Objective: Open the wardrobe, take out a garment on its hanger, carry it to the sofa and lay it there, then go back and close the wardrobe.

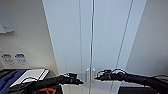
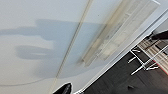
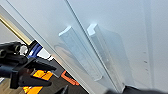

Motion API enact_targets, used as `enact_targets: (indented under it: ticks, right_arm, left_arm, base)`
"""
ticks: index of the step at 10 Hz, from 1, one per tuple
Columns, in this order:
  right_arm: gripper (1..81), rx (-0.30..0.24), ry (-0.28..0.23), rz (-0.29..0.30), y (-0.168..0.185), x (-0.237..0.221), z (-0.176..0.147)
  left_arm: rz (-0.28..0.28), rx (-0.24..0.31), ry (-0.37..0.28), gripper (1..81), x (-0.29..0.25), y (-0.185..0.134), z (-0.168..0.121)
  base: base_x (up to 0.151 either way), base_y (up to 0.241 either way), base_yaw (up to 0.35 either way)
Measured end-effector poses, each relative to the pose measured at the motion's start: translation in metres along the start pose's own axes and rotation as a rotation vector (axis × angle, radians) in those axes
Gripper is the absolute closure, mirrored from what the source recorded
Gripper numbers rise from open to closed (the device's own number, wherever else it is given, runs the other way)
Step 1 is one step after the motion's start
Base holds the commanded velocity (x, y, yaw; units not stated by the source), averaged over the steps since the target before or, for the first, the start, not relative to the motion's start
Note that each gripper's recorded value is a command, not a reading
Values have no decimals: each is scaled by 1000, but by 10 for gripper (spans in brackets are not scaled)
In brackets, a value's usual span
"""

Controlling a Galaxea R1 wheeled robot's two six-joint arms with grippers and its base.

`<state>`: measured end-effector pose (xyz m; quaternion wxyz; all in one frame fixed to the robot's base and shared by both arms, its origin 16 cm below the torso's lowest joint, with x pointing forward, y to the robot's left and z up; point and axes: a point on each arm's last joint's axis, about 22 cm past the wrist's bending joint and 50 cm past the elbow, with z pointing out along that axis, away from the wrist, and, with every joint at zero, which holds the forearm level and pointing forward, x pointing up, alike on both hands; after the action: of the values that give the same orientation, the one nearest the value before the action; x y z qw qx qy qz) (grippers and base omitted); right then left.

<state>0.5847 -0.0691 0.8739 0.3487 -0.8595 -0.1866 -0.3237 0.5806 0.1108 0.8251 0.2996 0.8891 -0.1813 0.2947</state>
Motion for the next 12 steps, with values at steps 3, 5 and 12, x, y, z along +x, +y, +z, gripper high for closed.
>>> enact_targets:
  ticks: [3,5,12]
  right_arm:
    - [10,7,70,32,0,15,2]
    - [10,9,99,40,-1,21,7]
    - [10,-83,115,65,26,35,39]
  left_arm:
    - [-5,5,7,10,3,-1,5]
    - [-3,-4,26,10,8,5,8]
    - [-27,44,32,10,12,-10,24]
  base:
    - [0,0,0]
    - [0,0,0]
    - [0,0,0]
